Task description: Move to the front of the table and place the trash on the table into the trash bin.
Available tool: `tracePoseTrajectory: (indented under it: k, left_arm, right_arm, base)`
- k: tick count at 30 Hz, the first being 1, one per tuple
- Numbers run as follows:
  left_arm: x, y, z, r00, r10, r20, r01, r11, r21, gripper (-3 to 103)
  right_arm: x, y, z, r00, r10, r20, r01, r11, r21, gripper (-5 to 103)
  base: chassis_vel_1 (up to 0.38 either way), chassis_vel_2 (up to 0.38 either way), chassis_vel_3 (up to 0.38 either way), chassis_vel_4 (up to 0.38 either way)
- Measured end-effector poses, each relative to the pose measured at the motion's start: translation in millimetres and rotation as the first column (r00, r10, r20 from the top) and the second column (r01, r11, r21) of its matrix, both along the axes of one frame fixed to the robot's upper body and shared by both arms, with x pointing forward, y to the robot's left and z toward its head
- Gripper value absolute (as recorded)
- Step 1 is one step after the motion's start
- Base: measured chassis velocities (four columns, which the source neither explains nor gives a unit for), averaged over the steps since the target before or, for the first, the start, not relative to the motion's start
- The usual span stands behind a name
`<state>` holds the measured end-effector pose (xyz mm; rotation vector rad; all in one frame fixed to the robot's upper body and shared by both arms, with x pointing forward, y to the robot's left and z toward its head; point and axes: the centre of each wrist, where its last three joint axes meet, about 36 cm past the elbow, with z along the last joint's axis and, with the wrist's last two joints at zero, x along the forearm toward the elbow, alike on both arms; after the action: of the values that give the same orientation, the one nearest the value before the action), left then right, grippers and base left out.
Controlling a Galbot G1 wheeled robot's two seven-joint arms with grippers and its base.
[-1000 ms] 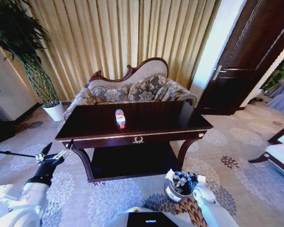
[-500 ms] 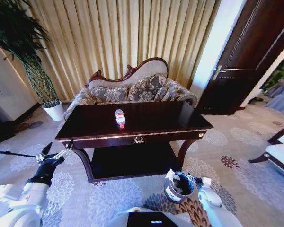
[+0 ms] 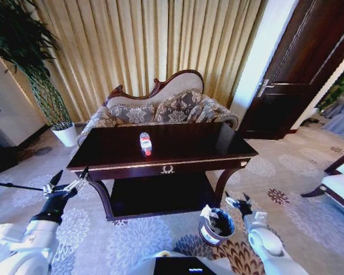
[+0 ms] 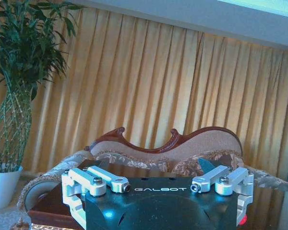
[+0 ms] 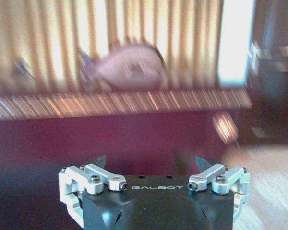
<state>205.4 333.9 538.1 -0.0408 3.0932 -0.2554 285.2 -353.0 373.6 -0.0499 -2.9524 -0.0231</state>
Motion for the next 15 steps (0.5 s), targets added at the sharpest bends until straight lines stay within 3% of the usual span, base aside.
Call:
tracePoseTrajectory:
  k: [4,9,15]
  left_arm:
    - [1.6,2.3,-2.0,1.000,-0.005,-0.006,0.005,1.000,0.005,100]
    - [2.4,5.0,-5.8,1.000,0.001,-0.007,-0.001,1.000,0.002,100]
    - [3.8,8.5,-8.7,1.000,0.009,-0.012,-0.009,1.000,0.006,100]
  right_arm:
    - [-11.4,46.1,83.6,0.987,0.110,0.120,-0.109,0.994,-0.014,100]
    - [-28.7,82.7,143.2,0.968,0.186,0.170,-0.187,0.982,-0.015,100]
    - [-32.5,89.4,152.5,0.969,0.191,0.159,-0.190,0.982,-0.025,100]
  base:
    - [0.000,0.000,0.000,0.000]
    - [0.000,0.000,0.000,0.000]
    - [0.000,0.000,0.000,0.000]
